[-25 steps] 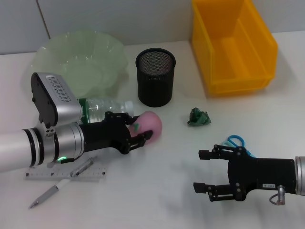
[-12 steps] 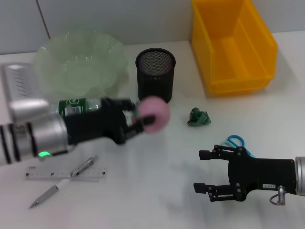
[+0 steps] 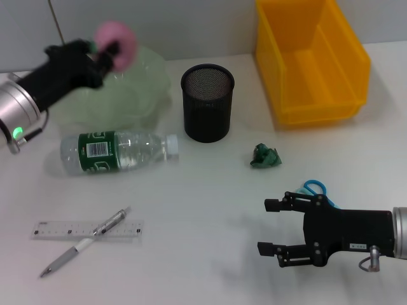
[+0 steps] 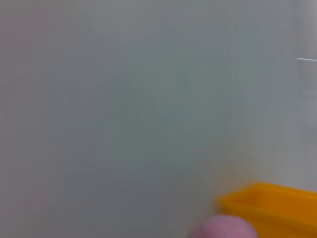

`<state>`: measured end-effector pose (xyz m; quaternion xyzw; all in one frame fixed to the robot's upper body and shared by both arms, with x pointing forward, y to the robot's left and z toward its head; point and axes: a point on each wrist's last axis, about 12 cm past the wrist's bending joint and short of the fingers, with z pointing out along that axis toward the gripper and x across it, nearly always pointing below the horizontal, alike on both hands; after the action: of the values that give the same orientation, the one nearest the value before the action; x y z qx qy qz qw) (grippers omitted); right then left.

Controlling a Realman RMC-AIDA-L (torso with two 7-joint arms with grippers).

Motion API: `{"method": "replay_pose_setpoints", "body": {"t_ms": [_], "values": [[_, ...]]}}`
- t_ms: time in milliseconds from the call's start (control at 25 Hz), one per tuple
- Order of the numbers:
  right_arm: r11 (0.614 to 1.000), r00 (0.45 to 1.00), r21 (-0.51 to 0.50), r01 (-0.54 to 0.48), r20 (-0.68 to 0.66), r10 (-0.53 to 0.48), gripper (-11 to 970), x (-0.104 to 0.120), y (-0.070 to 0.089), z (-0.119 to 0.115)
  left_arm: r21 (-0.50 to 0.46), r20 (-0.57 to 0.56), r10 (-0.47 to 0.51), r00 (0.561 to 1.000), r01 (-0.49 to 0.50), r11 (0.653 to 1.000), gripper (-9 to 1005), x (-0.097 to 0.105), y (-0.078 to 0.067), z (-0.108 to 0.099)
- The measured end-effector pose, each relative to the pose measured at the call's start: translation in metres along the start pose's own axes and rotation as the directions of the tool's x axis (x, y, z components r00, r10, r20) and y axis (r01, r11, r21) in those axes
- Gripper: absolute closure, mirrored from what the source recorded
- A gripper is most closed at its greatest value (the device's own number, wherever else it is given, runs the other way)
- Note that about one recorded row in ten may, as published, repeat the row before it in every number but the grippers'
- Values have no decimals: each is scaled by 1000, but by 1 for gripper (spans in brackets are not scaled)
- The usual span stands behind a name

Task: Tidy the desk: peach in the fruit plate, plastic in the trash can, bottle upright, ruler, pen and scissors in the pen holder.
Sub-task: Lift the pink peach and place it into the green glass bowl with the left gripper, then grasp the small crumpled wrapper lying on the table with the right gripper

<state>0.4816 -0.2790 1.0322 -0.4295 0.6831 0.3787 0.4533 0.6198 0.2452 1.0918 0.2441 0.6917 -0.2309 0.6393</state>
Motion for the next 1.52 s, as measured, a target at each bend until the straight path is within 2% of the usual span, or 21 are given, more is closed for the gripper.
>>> {"method": "replay_pose_setpoints", "body": {"t_ms": [200,320,1080,1120,1240,1280,1360,1400,1440,1520], "values": [[1000,1000,-1,-1,0,1,125,-1,-1,1,-151,-62,-56,996,46,988,725,1,16,12],[1000,1000,-1,0,0,0,125,-1,-1,0,-178,-88,-68,994,52,983,728,4,17,13],[1000,1000,14,-1,5,1,125,-1,-2,-2,-137,-132,-103,986,85,987,231,10,11,13],[1000,1000,26,-8,13,8,125,-2,-3,-3,-80,-123,-100,987,91,993,209,14,6,3],[997,999,65,-38,32,36,125,-5,-8,-8,-31,-104,-104,989,101,994,165,16,0,-4],[996,999,73,-45,32,43,125,-6,-10,-10,61,-78,-99,992,104,993,167,23,-11,-22],[995,998,84,-58,31,56,125,-10,-12,-17,127,-65,-83,994,91,988,170,27,-20,-33],[994,998,92,-59,30,56,125,-12,-14,-20,208,-61,-53,997,65,976,172,31,-31,-44],[992,997,103,-67,31,65,125,-16,-17,-24,208,-61,-53,997,65,976,172,31,-31,-44],[988,996,128,-90,28,87,125,-25,-24,-31,286,-75,-18,997,39,957,173,38,-44,-52]]}}
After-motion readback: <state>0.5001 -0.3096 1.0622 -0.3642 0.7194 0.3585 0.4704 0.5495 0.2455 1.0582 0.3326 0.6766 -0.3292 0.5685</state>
